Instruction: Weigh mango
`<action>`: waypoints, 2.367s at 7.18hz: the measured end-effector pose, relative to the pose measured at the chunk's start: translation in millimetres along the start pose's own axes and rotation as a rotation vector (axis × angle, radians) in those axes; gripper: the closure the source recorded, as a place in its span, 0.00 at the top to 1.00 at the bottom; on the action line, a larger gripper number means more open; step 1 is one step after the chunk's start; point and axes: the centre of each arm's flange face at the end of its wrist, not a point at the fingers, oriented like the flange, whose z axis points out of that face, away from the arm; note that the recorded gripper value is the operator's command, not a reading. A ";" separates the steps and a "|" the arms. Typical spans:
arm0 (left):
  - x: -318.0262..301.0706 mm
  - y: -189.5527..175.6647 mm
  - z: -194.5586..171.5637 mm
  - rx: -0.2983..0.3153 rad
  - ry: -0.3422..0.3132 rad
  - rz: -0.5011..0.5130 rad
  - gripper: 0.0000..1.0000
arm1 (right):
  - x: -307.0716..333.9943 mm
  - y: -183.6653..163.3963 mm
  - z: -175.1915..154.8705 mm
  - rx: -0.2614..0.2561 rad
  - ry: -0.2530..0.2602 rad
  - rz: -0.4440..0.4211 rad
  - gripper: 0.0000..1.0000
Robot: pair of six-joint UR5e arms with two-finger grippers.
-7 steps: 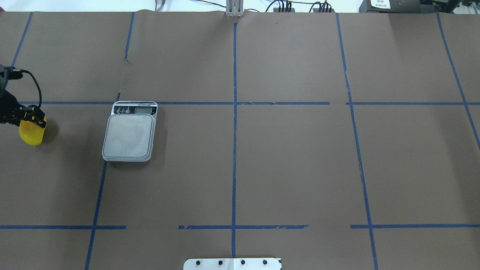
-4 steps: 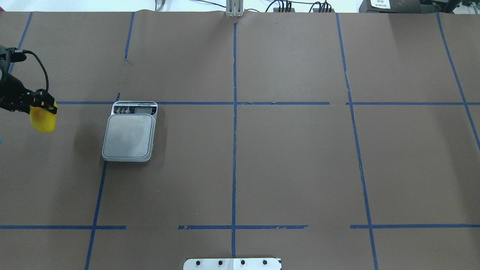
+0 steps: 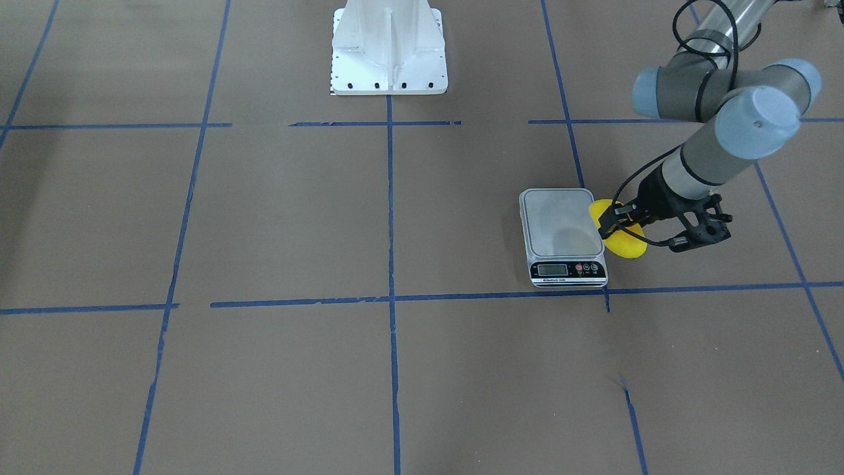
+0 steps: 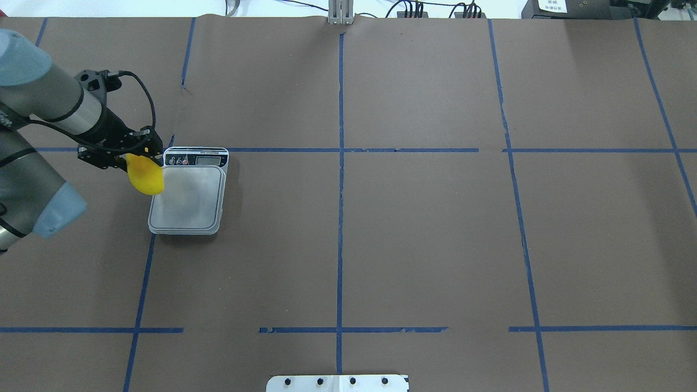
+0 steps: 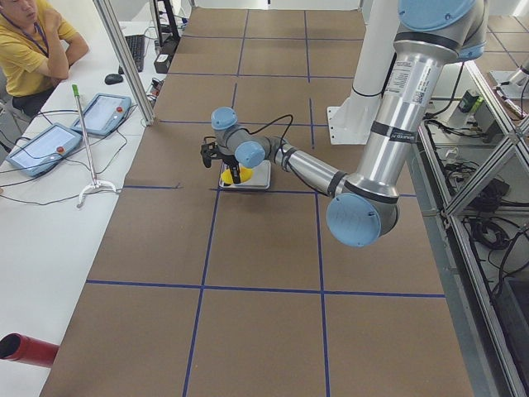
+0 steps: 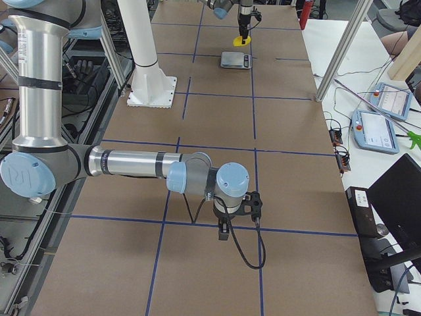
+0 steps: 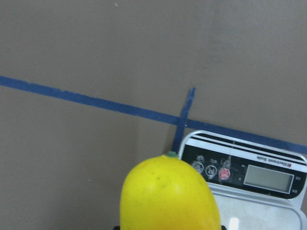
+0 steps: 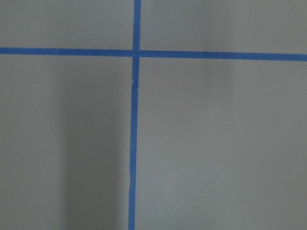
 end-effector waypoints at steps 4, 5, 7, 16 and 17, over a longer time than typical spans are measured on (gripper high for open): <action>34.7 3.7 16.6 0.018 -0.011 0.012 0.00 | 0.1 0.1 0.1 0.000 0.000 0.000 1.00; 39.7 3.6 14.6 0.020 -0.005 0.016 0.00 | 0.1 0.2 0.1 0.000 0.000 0.000 1.00; 44.6 3.4 13.1 0.022 0.000 0.020 0.72 | 0.1 0.2 0.1 0.000 0.000 0.000 1.00; -67.5 -51.2 -113.8 0.127 -0.071 0.134 1.00 | 0.2 0.2 0.2 0.000 0.000 0.000 1.00; -114.4 -57.6 -129.8 0.120 -0.072 0.174 1.00 | 0.1 0.2 0.2 0.000 0.000 0.000 1.00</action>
